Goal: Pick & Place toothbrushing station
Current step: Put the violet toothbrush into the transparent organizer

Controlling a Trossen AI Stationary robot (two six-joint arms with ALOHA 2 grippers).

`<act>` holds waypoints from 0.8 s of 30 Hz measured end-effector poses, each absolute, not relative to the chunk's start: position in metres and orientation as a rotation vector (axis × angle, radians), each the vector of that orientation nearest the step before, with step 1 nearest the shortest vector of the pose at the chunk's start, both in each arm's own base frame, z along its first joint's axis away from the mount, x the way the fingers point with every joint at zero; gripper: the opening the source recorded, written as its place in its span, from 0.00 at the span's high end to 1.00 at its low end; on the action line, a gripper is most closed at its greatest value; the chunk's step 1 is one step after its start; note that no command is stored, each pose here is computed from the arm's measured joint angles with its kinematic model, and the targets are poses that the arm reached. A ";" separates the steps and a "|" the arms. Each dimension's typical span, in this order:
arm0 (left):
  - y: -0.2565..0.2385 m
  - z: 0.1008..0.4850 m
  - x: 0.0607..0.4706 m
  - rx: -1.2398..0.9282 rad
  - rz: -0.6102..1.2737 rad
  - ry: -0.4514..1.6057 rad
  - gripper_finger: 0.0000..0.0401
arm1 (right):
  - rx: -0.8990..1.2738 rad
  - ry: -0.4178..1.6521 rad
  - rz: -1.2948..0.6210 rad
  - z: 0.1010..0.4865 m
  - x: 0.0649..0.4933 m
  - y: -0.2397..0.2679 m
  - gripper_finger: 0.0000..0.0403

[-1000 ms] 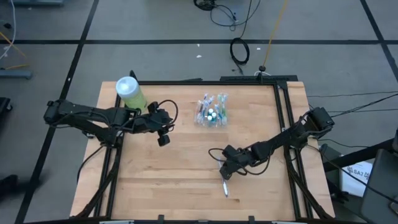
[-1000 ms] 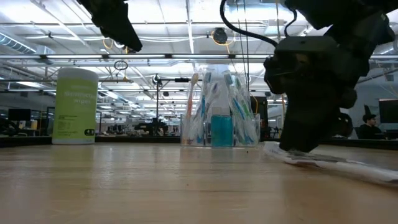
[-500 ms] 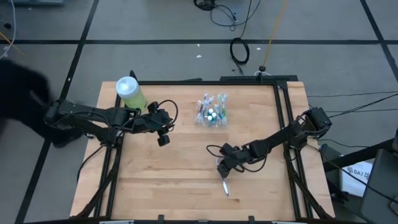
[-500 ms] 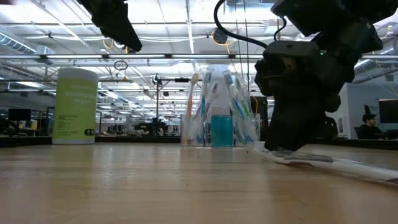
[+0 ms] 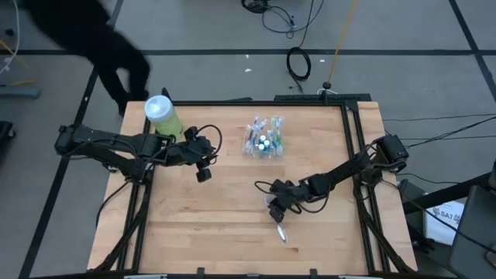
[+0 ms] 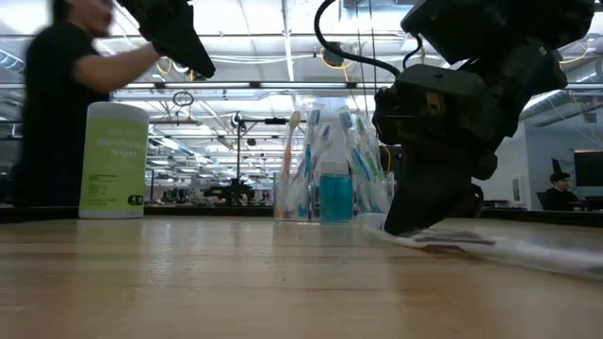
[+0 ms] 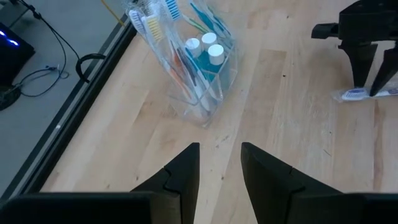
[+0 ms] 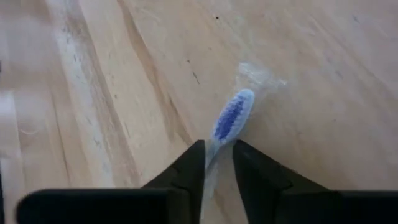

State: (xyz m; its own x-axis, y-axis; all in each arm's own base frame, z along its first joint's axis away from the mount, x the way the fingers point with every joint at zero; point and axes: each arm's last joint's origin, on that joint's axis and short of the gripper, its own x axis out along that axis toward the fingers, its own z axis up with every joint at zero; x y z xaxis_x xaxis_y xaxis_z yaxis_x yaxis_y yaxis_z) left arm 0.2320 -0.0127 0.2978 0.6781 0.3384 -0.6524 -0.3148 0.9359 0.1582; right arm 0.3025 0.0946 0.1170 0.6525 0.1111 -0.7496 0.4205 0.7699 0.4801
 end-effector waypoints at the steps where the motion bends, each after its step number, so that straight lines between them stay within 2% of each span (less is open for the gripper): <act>1: -0.013 0.298 0.232 0.033 0.367 0.739 0.70 | 0.678 0.863 -0.196 0.116 0.302 0.093 0.83; 7: -0.013 0.298 0.232 0.033 0.367 0.739 0.70 | 0.615 0.858 -0.171 0.117 0.304 0.087 0.98; 16: -0.013 0.298 0.232 0.032 0.368 0.739 0.70 | 0.601 0.863 -0.134 0.126 0.304 0.077 1.00; 24: -0.013 0.298 0.232 0.040 0.365 0.740 0.70 | 0.521 0.632 -0.073 0.191 0.295 0.062 1.00</act>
